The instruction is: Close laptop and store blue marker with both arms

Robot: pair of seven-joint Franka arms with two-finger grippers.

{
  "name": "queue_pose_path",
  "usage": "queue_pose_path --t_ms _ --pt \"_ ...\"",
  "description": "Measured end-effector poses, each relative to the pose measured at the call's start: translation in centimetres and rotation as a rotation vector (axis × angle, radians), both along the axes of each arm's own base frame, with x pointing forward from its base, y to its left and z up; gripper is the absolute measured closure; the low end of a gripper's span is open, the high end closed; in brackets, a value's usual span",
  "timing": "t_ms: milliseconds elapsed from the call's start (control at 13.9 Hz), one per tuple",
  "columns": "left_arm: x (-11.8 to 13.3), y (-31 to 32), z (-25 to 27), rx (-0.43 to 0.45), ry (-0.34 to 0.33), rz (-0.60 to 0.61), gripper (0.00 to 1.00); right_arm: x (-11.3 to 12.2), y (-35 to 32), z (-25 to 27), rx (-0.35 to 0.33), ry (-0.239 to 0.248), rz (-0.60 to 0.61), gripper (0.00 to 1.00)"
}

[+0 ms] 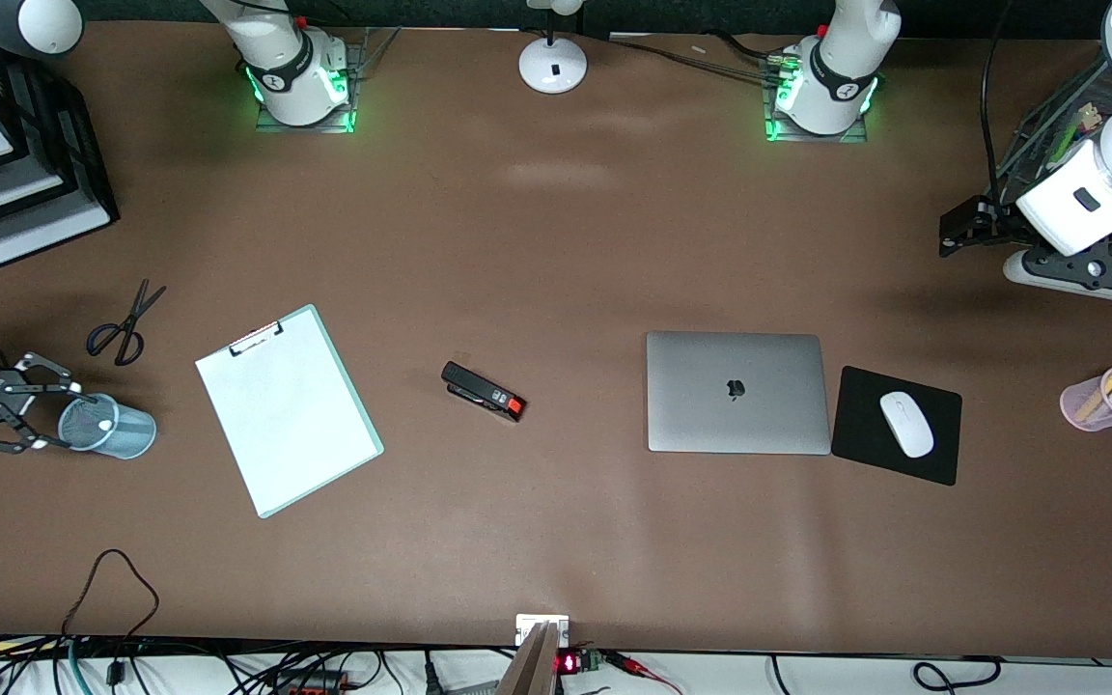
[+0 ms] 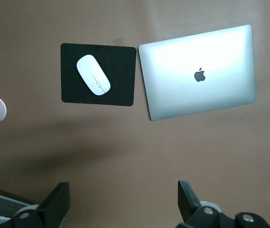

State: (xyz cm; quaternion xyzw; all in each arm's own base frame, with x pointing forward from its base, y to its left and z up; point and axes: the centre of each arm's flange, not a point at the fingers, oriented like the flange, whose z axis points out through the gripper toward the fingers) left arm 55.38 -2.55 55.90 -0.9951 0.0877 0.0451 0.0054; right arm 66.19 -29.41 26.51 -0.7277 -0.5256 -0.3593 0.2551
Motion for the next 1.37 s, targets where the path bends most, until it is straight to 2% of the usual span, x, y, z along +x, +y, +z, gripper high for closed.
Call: queue_pose_path --t_ms 72,144,216,504,720,1008,1369 --pt "0.0 0.0 0.0 0.0 0.0 0.0 0.0 0.4 0.0 1.1 0.0 -0.005 0.01 0.06" --pt "0.0 0.0 0.0 0.0 0.0 0.0 0.0 0.7 0.1 2.3 -0.003 -0.008 0.023 0.0" --pt "0.0 0.0 0.0 0.0 0.0 0.0 0.0 1.0 0.2 3.6 -0.01 0.004 0.035 0.0" --pt "0.0 0.0 0.0 0.0 0.0 0.0 0.0 1.5 0.8 8.8 -0.042 0.132 0.051 0.0" --pt "0.0 0.0 0.0 0.0 0.0 0.0 0.0 1.7 1.8 11.8 -0.071 0.183 0.058 0.0" --pt "0.0 0.0 0.0 0.0 0.001 0.0 0.0 2.6 6.7 17.1 -0.201 0.233 0.081 0.0" --pt "0.0 0.0 0.0 0.0 0.001 0.0 0.0 3.6 18.4 23.6 -0.385 0.353 0.048 0.0"
